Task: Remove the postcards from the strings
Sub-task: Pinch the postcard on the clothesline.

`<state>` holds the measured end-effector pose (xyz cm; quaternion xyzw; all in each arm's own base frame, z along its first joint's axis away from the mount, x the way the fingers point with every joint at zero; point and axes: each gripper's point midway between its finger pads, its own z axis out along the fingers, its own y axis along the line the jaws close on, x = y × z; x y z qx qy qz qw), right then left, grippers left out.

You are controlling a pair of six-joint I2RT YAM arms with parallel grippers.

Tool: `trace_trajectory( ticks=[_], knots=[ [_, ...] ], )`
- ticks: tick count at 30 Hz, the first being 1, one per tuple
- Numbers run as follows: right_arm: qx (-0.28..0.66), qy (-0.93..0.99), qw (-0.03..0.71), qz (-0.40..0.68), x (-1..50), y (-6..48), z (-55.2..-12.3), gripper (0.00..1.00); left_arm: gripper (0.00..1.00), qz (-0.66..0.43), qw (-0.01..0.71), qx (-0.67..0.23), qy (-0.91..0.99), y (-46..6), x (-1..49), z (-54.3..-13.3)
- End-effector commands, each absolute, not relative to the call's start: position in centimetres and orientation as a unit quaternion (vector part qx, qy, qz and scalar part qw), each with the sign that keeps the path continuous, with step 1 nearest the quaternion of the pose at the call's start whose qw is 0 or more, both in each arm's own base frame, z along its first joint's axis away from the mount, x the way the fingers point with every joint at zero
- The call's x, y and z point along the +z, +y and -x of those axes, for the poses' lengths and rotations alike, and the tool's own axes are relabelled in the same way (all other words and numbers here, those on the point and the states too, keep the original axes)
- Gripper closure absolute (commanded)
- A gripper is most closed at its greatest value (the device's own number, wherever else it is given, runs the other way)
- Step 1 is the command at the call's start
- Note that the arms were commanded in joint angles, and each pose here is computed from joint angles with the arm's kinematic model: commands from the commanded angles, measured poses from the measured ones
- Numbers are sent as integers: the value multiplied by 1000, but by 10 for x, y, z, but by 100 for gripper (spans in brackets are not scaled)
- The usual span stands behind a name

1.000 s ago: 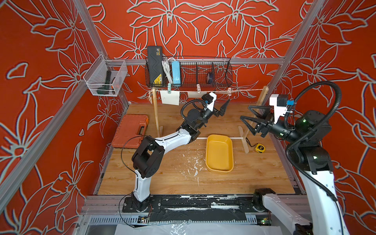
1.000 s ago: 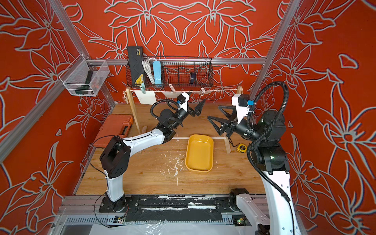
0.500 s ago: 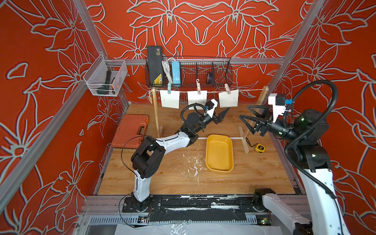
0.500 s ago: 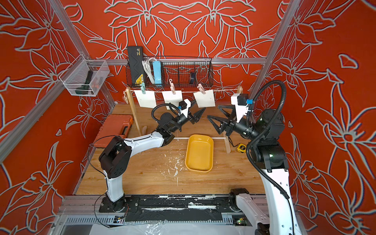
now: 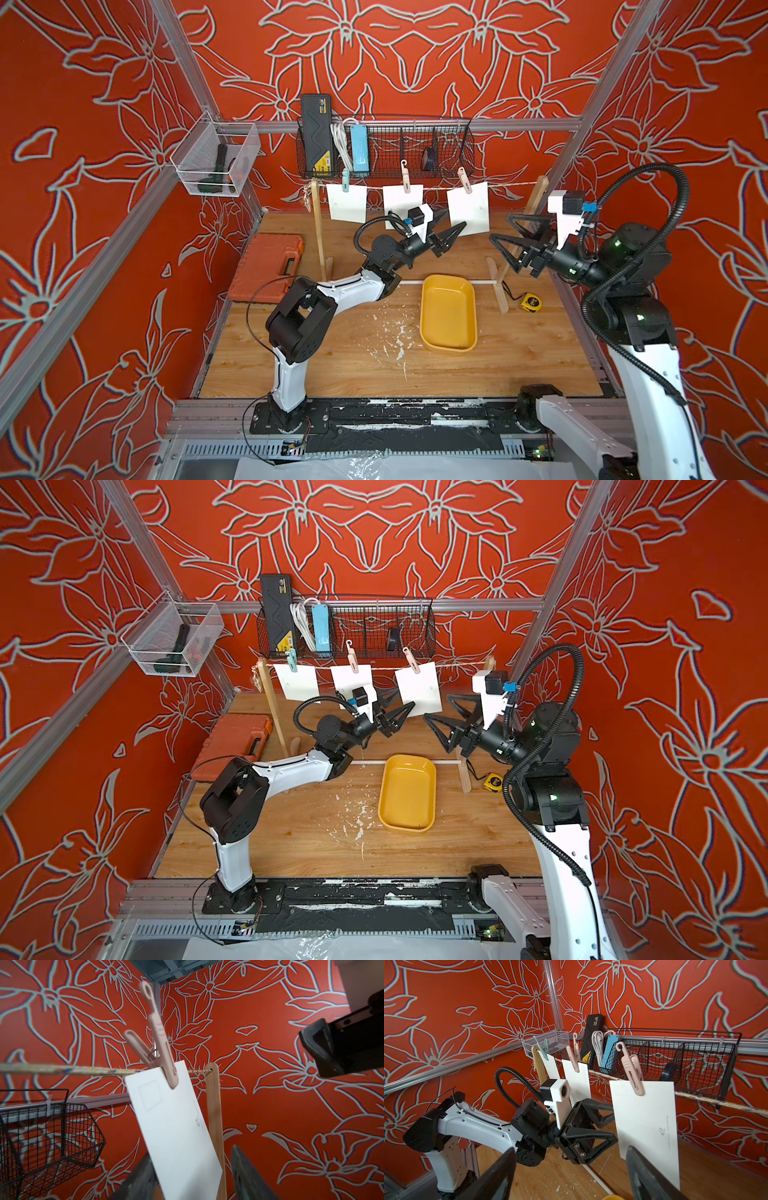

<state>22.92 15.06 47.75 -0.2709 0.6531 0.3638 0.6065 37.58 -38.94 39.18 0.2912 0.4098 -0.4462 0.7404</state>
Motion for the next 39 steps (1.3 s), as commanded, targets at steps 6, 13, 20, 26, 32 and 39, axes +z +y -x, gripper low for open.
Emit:
trace_trajectory(
  ticks=[6, 13, 20, 26, 32, 39],
  knots=[
    [355, 651, 618, 261, 497, 149, -238, 17, 50, -302, 713, -494, 395, -387, 384, -356],
    [355, 668, 603, 254, 512, 150, -259, 18, 45, -298, 701, -510, 399, -394, 376, -363],
    [353, 672, 600, 254, 506, 150, -264, 18, 41, -296, 676, -544, 399, -408, 368, -370],
    [353, 676, 594, 254, 502, 151, -268, 18, 25, -288, 674, -545, 406, -413, 362, -377],
    [348, 681, 593, 252, 496, 150, -272, 19, 49, -279, 676, -555, 396, -409, 366, -375],
    [343, 686, 590, 251, 495, 150, -277, 19, 84, -286, 674, -548, 405, -407, 370, -372]
  ],
)
